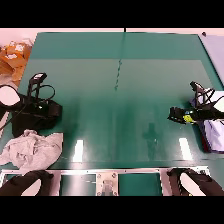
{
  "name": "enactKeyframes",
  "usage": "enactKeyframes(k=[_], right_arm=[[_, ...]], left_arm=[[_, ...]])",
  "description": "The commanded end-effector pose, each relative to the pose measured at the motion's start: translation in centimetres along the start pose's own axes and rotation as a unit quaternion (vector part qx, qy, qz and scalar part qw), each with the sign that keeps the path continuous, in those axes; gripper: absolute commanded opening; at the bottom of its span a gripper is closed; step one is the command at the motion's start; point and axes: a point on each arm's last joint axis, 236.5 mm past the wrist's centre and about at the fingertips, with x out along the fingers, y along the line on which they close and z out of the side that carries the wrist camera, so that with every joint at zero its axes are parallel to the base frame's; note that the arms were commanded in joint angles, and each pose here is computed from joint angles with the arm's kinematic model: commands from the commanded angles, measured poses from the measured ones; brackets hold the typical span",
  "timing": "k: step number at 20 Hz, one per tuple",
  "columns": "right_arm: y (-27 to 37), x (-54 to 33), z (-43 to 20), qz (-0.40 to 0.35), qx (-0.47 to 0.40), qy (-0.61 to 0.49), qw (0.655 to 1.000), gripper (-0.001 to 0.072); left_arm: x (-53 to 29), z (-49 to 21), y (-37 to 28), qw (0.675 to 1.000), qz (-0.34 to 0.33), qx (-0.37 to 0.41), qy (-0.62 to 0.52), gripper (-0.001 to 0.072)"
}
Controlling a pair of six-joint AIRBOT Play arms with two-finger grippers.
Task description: Fold the shirts.
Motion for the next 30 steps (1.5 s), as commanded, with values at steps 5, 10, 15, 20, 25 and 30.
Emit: enactKeyframes(k=[5,10,15,20,25,30], right_arm=[[0.0,0.0,0.0,0.000,0.000,0.000,1.000,0.0016],[0.0,0.0,0.0,0.000,0.000,0.000,1.000,0.0017],[0.0,0.0,0.0,0.000,0.000,0.000,1.000,0.0017],[0.0,0.0,0.0,0.000,0.000,0.000,1.000,0.0017],[0.2,0.0,0.4,0.004,0.001,-0.010,1.000,0.0017],[1.0,0.0,0.4,0.021,0.007,-0.009,1.000,0.0017]], left_arm=[[-1.5,0.4,9.0,0.981,0.192,0.016,-0.009,0.0605],[2.0,2.1,13.5,0.962,0.265,0.050,-0.049,0.0720],[9.2,-2.2,14.4,0.967,0.243,0.038,0.062,0.0720],[8.6,-1.7,15.5,0.958,0.266,0.066,0.086,0.0026],[1.1,6.0,10.5,0.963,0.251,0.098,0.034,0.0025],[-9.0,13.6,-5.2,0.962,0.149,0.190,-0.128,0.0025]])
